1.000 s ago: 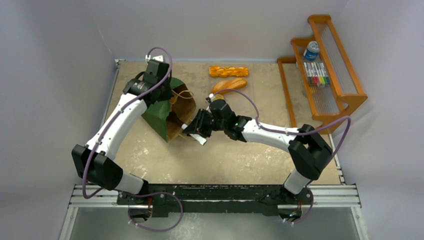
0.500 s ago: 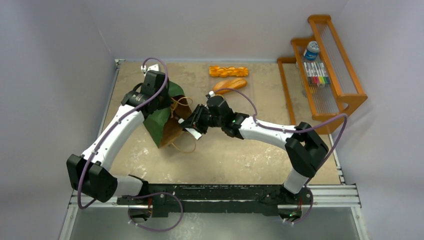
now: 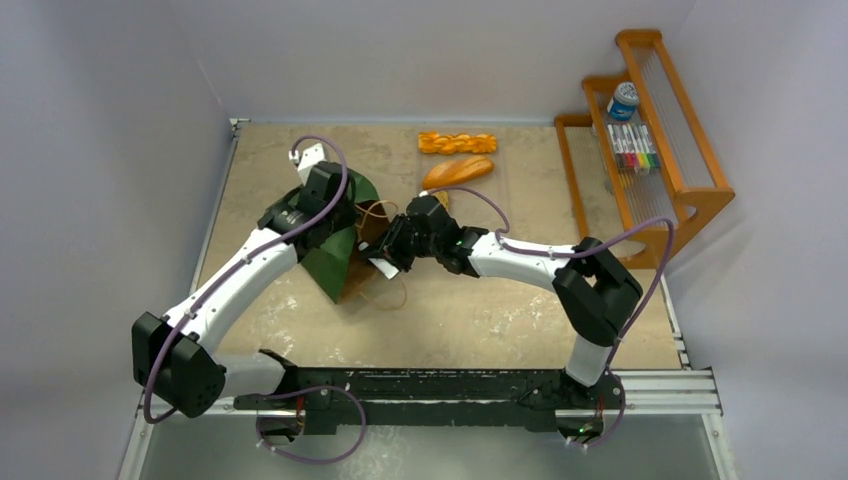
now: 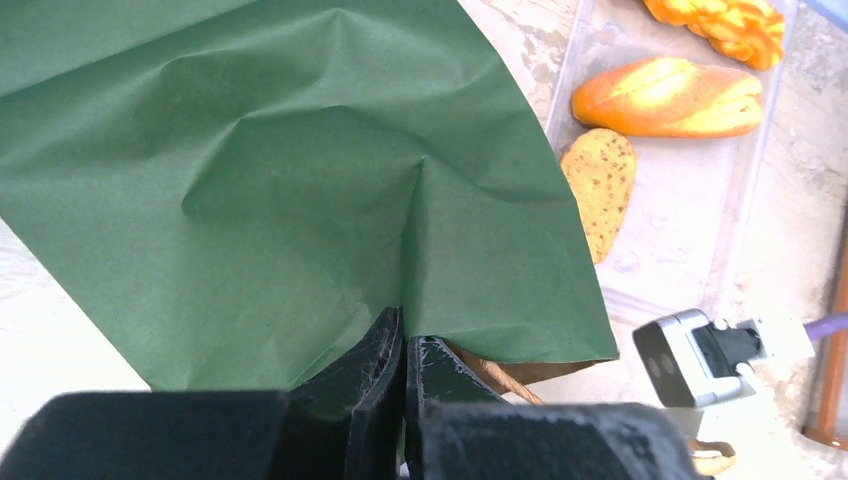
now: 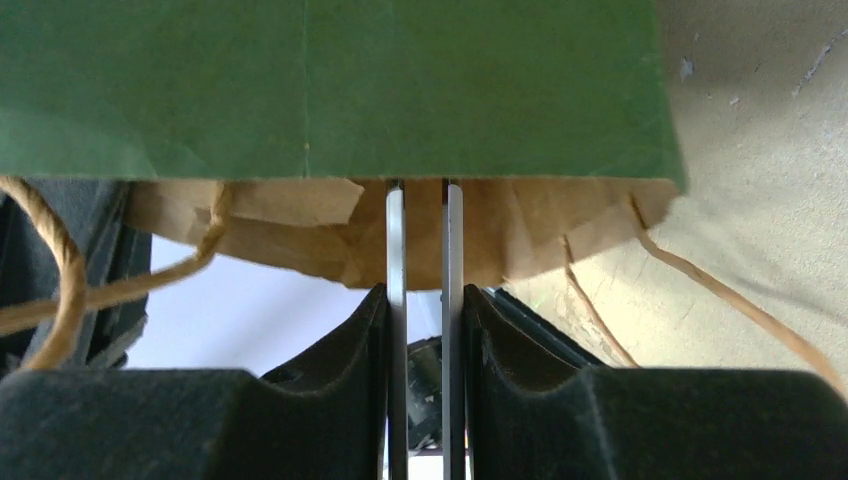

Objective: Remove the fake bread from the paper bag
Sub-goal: Take out the fake bread from the paper bag.

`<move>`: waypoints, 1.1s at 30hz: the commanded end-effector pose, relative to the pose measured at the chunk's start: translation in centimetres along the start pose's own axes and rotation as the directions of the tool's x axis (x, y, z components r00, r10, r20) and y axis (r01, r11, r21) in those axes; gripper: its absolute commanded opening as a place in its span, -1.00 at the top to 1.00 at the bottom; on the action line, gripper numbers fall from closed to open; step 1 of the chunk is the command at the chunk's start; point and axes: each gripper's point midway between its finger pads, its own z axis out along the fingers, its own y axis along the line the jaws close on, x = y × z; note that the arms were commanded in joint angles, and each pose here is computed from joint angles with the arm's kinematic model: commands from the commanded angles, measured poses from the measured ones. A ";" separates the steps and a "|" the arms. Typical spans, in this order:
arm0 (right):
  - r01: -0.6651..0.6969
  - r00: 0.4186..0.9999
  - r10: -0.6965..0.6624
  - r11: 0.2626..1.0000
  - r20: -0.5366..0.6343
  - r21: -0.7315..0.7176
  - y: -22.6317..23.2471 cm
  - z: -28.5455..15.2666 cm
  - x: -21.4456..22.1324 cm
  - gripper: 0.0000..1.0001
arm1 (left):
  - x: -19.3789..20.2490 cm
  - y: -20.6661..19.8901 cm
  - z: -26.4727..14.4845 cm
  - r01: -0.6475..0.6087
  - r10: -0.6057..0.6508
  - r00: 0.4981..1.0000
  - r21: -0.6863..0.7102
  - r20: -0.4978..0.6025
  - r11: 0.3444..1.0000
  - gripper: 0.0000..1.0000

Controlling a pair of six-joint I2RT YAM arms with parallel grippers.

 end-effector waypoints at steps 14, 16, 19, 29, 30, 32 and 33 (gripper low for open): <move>-0.122 0.987 0.131 0.987 0.094 -0.104 0.5 -1.2 -1.7 0.46 | -3.4 -2.7 -1.7 0.175 -0.178 0.968 0.033 0.175 0.984 1.00; -0.138 0.985 0.148 0.984 0.086 -0.115 0.2 -1.1 -1.5 0.45 | -3.3 -2.9 -1.7 0.182 -0.187 0.967 0.041 0.171 0.982 1.00; -0.158 0.982 0.170 0.978 0.085 -0.139 0.5 -1.0 -1.7 0.39 | -3.3 -3.3 -1.6 0.193 -0.199 0.966 0.054 0.166 0.980 1.00; -0.030 0.995 0.046 0.983 0.086 -0.184 2.1 -1.2 -1.7 0.31 | -3.7 -3.5 -1.6 0.159 -0.163 0.973 0.040 0.163 0.986 1.00; -0.009 0.995 0.027 0.982 0.094 -0.186 2.3 -1.5 -1.8 0.31 | -3.9 -3.5 -1.6 0.146 -0.150 0.976 0.039 0.160 0.989 1.00; 0.031 0.994 -0.011 0.981 0.107 -0.189 2.7 -2.2 -1.8 0.31 | -4.1 -3.3 -1.6 0.107 -0.110 0.983 0.027 0.145 0.994 1.00; 0.060 0.993 -0.039 0.980 0.113 -0.188 2.8 -2.4 -1.8 0.30 | -4.2 -3.0 -1.6 0.089 -0.090 0.986 0.018 0.137 0.996 1.00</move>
